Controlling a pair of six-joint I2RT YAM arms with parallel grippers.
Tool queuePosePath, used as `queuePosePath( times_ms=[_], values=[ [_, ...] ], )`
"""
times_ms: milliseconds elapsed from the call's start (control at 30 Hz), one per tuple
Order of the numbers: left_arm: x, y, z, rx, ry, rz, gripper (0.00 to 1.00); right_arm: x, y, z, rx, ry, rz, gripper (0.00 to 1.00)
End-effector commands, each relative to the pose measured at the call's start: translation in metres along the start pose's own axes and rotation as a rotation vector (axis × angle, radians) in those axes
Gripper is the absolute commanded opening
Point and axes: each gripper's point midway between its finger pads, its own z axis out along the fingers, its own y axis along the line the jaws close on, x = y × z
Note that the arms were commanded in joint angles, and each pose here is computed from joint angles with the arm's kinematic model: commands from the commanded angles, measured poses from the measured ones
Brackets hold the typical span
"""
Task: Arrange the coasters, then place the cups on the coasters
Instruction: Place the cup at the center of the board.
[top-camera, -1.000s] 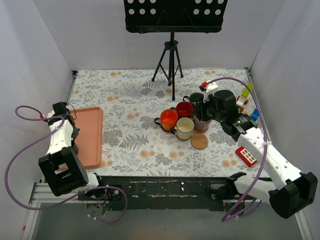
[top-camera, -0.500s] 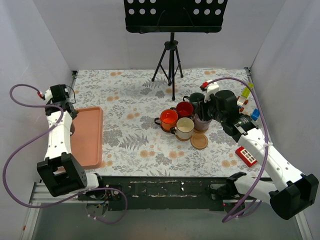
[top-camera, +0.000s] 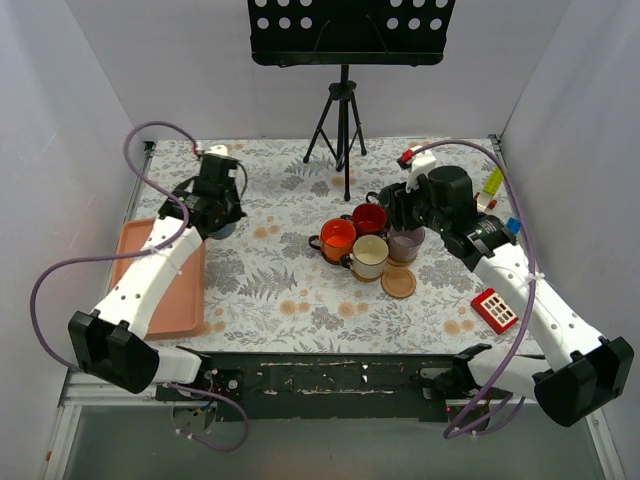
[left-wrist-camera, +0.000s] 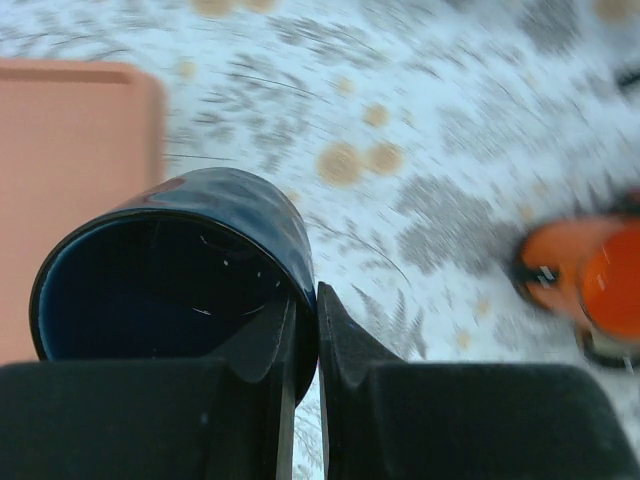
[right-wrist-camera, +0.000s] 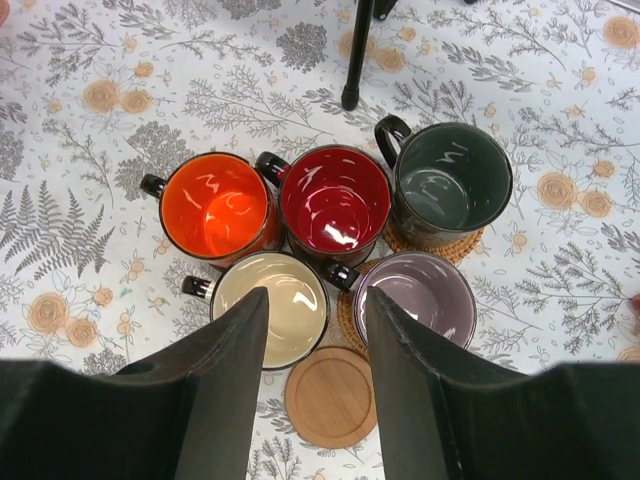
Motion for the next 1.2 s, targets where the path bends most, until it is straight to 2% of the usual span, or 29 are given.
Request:
queuePosePath(
  times_ms=[0, 100, 200, 333, 600, 800, 967, 1167],
  values=[
    [0.023, -0.081, -0.041, 0.239, -0.042, 0.239, 0.00, -0.029, 0.008, -0.004, -0.048, -0.030, -0.015, 0.53],
    [0.057, -0.120, -0.057, 0.348, -0.004, 0.370, 0.00, -0.040, 0.008, -0.005, -0.073, -0.025, -0.006, 0.54],
    [0.075, -0.147, -0.072, 0.445, 0.012, 0.431, 0.00, -0.046, 0.006, -0.006, -0.123, -0.008, 0.019, 0.55],
    [0.101, -0.188, -0.101, 0.630, 0.017, 0.543, 0.00, -0.046, 0.008, -0.005, -0.262, 0.036, 0.026, 0.56],
    [0.189, -0.235, -0.145, 0.807, 0.043, 0.953, 0.00, -0.021, 0.023, 0.007, -0.400, 0.169, 0.017, 0.54],
    [0.219, -0.258, -0.162, 0.907, 0.020, 1.086, 0.00, 0.010, 0.059, 0.007, -0.596, 0.264, -0.034, 0.53],
    [0.228, -0.266, -0.159, 0.909, 0.000, 1.162, 0.00, 0.041, 0.093, 0.003, -0.706, 0.368, -0.084, 0.53],
    [0.228, -0.265, -0.161, 0.923, -0.025, 1.185, 0.00, 0.057, 0.106, -0.004, -0.714, 0.408, -0.159, 0.52]
  ],
)
